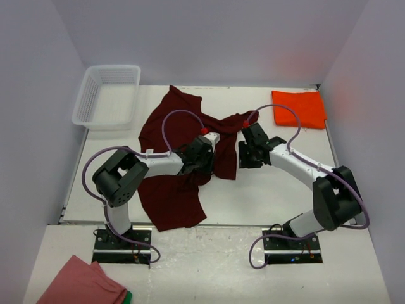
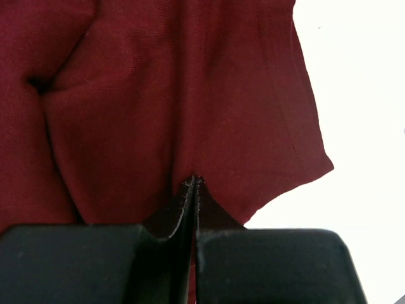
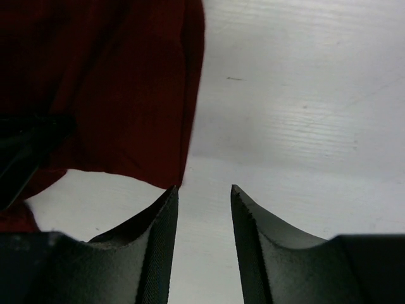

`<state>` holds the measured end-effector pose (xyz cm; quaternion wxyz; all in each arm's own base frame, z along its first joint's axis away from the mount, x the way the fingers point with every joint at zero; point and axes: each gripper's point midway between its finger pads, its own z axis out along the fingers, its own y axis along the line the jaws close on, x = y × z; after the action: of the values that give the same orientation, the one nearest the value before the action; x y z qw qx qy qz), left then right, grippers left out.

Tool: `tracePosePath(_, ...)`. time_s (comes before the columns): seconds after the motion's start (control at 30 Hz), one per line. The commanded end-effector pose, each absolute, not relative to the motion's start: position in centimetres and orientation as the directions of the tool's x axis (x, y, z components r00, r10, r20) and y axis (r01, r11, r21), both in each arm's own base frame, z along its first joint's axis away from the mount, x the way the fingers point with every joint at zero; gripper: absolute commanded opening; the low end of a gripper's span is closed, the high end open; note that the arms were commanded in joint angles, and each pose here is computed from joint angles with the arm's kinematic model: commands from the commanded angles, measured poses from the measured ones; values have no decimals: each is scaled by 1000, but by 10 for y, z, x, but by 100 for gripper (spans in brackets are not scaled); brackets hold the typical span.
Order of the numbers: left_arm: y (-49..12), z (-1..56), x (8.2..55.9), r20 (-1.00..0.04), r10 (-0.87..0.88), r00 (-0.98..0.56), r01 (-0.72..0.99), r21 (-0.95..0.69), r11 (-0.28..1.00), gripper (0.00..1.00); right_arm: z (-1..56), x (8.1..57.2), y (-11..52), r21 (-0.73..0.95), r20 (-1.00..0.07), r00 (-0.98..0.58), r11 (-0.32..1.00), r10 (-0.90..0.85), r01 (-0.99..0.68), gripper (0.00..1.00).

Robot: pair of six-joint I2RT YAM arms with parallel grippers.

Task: Fold and stack the t-shirts
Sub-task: Flatten out the tshirt

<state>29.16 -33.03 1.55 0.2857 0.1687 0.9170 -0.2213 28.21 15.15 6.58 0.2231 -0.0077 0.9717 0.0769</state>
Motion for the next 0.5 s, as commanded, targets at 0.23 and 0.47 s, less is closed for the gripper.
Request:
tracePosePath(0.23,-306,-5,260,-515,218,-829,413,-303,859,0,40,272,203,194,-406,-914,975,-17,-104,42)
tracePosePath(0.47,-306,-5,253,-510,217,-833,419,-321,849,0,21,263,206,152,-375,-926,983,-37,-101,38)
